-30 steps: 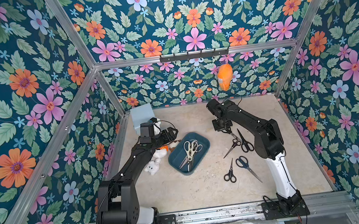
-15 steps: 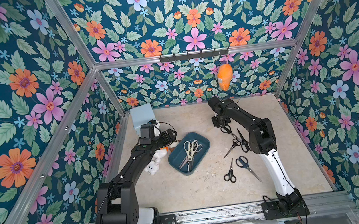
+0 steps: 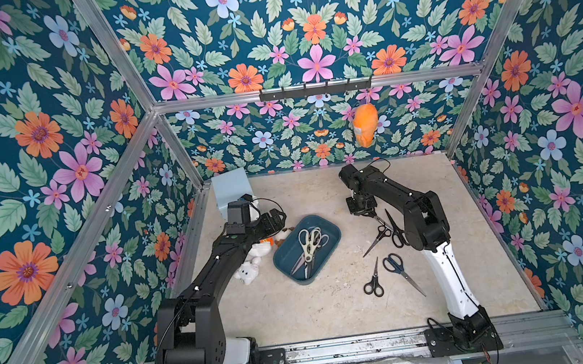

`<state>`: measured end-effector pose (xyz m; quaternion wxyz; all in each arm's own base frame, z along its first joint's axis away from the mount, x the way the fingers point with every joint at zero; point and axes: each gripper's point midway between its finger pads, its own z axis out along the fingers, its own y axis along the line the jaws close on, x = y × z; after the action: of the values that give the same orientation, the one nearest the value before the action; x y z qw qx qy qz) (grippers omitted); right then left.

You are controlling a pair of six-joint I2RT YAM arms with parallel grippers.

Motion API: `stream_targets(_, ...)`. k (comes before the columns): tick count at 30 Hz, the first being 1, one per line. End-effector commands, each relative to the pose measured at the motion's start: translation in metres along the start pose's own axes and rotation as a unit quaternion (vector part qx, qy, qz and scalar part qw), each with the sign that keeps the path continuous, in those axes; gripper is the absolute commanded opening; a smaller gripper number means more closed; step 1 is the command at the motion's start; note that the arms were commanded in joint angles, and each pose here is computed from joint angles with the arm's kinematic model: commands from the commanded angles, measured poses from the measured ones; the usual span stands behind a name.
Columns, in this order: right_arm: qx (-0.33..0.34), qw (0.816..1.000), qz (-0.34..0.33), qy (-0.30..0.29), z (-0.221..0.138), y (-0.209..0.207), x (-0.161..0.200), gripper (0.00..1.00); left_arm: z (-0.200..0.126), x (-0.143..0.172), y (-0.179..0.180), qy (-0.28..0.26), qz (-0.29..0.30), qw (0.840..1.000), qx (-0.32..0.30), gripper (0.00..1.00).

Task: Put the scissors into the storage box
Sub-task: Pick up the scissors from the center of the board.

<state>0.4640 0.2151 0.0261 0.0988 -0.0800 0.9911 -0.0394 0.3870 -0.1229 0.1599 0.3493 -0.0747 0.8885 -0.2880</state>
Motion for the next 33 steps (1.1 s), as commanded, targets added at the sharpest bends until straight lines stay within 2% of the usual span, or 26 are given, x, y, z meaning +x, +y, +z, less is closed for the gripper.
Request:
stream_targets(1, 0.005, 1.0, -0.004, -0.008, 0.001, -0.001, -0.003, 0.24, -0.001, -0.003, -0.002, -0.003, 0.005, 1.0, 0.001, 0.95)
stream_targets(12, 0.005, 1.0, -0.026, 0.007, 0.018, -0.001, -0.004, 0.22, -0.005, -0.002, 0.0, -0.005, 0.005, 1.0, -0.007, 0.95)
stream_targets(20, -0.031, 0.999, -0.001, 0.032, 0.032, 0.006, 0.007, 0.1, -0.009, -0.003, 0.0, -0.01, 0.005, 1.0, -0.009, 0.95)
stream_targets(24, -0.037, 0.999, 0.007, 0.038, 0.039, 0.008, 0.012, 0.07, -0.009, -0.003, 0.0, -0.011, 0.006, 1.0, -0.011, 0.95)
stream_targets(27, -0.039, 0.999, 0.011, 0.036, 0.041, 0.008, 0.013, 0.0, -0.01, -0.004, 0.001, -0.012, 0.006, 1.0, -0.013, 0.95)
stream_targets(33, -0.047, 0.999, 0.006, 0.001, 0.024, 0.01, -0.004, 0.0, -0.006, -0.009, 0.011, -0.027, 0.013, 0.999, -0.037, 0.95)
